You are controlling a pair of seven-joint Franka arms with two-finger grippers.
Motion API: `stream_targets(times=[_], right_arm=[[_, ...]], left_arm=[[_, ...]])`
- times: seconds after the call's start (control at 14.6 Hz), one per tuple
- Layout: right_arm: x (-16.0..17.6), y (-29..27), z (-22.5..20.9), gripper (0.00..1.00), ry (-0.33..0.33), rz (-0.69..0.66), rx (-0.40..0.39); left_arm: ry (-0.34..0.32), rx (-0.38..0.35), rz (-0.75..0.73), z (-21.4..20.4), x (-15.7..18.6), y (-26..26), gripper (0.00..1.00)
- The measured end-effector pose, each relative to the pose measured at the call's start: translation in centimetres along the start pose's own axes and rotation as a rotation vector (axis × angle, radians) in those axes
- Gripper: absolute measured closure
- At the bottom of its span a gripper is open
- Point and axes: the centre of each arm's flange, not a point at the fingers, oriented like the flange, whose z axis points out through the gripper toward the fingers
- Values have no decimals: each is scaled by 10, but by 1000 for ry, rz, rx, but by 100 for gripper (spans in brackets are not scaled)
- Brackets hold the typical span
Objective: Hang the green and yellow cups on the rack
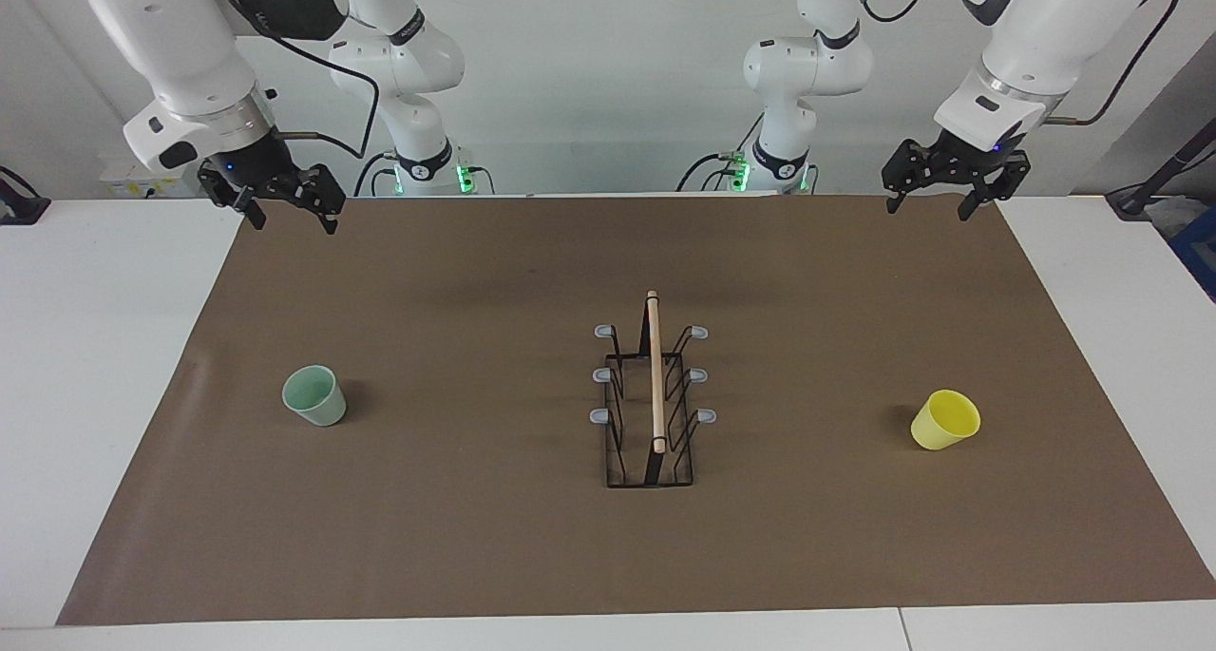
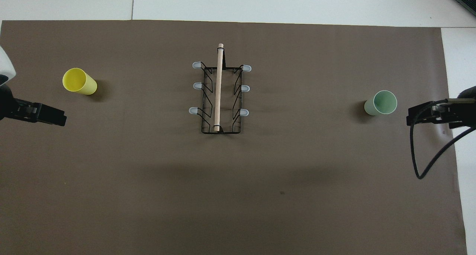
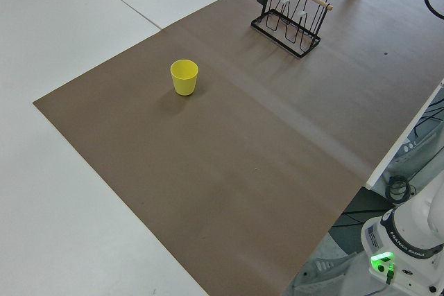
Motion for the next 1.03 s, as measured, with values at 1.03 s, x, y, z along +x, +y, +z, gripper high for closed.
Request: stream_targets(times=[1.03], right_arm=[[27, 17, 21, 0, -56, -34, -11]], left_arm=[[-14, -2, -23, 10, 8, -13, 0]])
